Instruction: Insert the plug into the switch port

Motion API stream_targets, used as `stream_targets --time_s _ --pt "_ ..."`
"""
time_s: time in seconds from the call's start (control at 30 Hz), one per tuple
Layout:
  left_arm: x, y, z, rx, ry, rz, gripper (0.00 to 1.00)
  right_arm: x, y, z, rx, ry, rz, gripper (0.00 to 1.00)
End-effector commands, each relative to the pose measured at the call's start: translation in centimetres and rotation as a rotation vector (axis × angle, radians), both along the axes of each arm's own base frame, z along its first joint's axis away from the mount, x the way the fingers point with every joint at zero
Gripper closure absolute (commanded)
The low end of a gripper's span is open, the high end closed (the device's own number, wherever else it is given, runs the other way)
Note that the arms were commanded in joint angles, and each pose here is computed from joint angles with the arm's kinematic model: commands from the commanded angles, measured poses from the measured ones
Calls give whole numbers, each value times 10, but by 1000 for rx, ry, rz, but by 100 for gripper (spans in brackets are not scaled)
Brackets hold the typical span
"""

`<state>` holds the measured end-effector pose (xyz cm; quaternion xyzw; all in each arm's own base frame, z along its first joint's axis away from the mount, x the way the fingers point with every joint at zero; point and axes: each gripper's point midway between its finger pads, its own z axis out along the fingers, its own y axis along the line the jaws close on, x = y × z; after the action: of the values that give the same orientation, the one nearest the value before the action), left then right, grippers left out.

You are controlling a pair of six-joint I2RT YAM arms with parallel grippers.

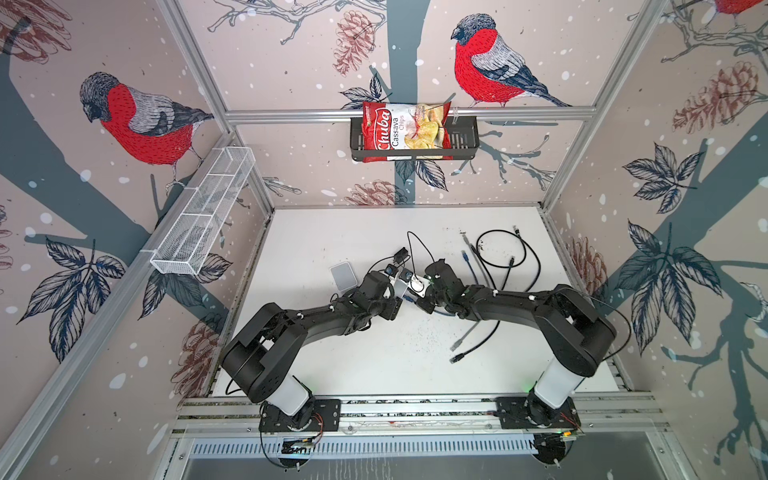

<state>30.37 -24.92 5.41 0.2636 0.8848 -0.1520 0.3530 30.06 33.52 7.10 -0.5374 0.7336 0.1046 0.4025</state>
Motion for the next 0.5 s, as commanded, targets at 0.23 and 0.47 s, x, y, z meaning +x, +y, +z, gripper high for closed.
stream_targets --time_s 0.23,0.47 --pt "-62 -77 41 -296 38 -480 44 11 53 102 338 -283 112 97" --pt "-66 -85 51 -347 22 -509 44 12 67 105 357 -291 126 97"
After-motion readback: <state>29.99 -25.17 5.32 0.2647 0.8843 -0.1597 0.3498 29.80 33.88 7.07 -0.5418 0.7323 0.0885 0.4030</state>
